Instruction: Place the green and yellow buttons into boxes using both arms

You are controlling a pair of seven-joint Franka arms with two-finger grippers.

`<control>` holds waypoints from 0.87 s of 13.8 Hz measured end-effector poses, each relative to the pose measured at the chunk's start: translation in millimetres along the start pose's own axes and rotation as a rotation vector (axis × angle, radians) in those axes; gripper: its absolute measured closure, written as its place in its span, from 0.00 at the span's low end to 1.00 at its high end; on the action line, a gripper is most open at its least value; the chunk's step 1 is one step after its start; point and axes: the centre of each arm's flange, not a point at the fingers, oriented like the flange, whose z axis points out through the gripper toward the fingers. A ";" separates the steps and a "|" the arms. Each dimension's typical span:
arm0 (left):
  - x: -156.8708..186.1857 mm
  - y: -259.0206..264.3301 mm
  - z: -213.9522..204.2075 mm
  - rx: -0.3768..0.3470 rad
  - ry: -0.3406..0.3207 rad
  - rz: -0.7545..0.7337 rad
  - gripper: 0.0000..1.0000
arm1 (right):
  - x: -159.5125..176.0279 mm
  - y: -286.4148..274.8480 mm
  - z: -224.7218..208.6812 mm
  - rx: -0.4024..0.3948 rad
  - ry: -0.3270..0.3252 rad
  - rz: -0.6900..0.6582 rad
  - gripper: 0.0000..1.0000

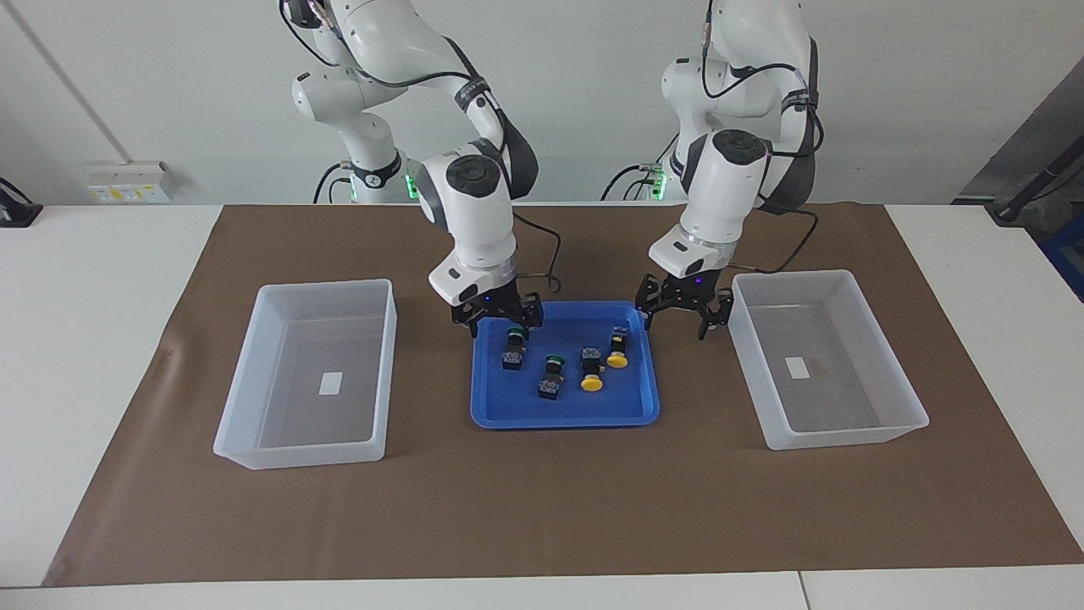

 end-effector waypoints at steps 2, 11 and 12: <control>-6.3 23.3 20.9 -0.011 -0.008 -0.006 0.00 | -5.4 -4.4 18.3 -0.012 -0.016 -0.010 0.00; -35.0 42.3 64.3 -0.005 -0.086 0.014 0.03 | -11.0 -11.5 43.9 -0.016 -0.020 -0.018 0.57; -38.5 46.1 66.3 -0.005 -0.088 0.004 0.03 | -10.9 -11.7 43.6 -0.016 -0.020 -0.004 0.57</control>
